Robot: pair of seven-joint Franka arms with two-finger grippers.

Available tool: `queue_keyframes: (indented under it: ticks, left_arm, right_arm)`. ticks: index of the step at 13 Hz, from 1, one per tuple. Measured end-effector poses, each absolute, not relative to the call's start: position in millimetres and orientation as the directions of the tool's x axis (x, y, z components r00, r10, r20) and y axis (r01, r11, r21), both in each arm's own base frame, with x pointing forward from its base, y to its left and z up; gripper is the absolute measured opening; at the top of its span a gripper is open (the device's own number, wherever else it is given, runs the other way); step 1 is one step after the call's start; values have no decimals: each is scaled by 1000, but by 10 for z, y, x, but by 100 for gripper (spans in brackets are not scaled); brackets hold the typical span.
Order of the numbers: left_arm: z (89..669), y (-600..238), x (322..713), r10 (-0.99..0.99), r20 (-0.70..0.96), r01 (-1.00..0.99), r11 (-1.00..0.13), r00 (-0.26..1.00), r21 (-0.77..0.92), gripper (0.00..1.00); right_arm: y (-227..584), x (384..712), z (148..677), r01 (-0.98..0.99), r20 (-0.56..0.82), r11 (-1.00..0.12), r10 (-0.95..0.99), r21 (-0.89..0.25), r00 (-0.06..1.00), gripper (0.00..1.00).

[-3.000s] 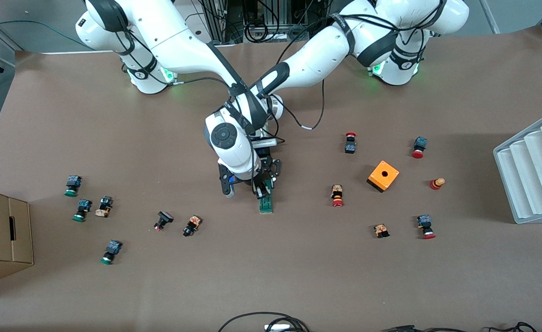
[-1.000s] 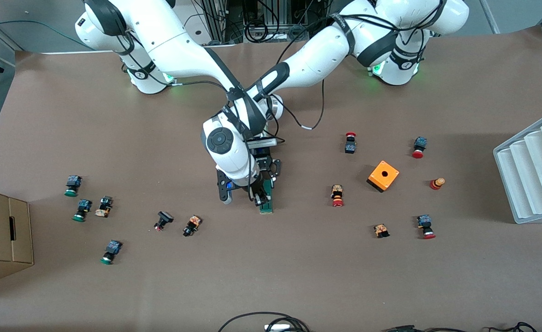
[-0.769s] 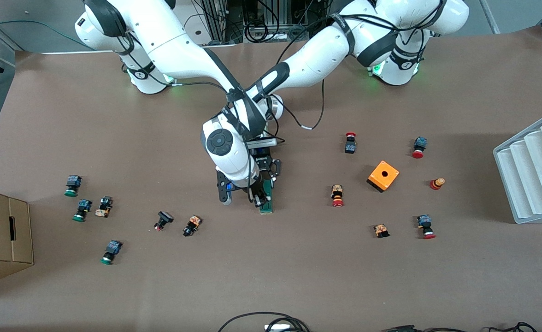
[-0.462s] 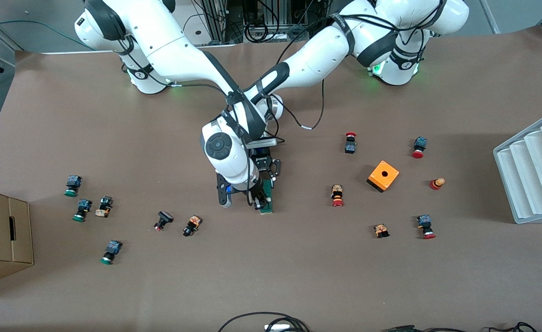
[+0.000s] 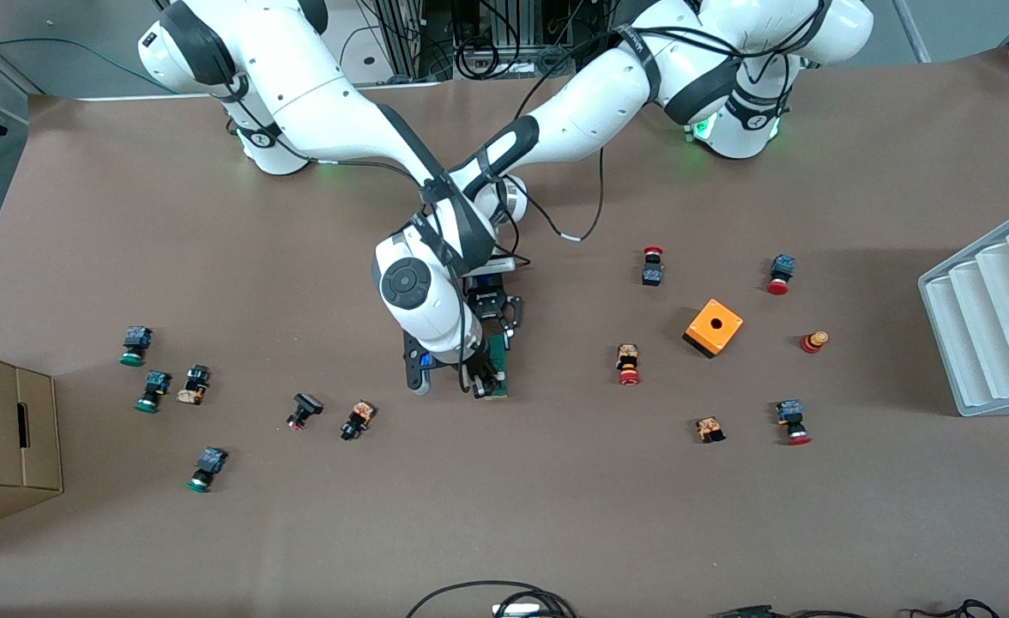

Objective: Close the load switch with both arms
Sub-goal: 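Open the right gripper and lift it off the lever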

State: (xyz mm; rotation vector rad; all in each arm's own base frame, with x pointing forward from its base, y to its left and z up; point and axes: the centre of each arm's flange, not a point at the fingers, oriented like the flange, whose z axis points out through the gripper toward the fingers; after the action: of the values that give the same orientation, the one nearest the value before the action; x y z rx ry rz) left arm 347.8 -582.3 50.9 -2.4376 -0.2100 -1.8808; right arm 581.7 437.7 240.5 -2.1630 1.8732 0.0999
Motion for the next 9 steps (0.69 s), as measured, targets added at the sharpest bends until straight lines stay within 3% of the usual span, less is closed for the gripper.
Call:
queue_keyframes:
  ticks: [9]
  left_arm:
    - [504,-5823,3473,73,966,141,-989,249,38,54]
  right_arm:
    - [4306,6182,1915,-966,-213,-99,-965,-237,151,18]
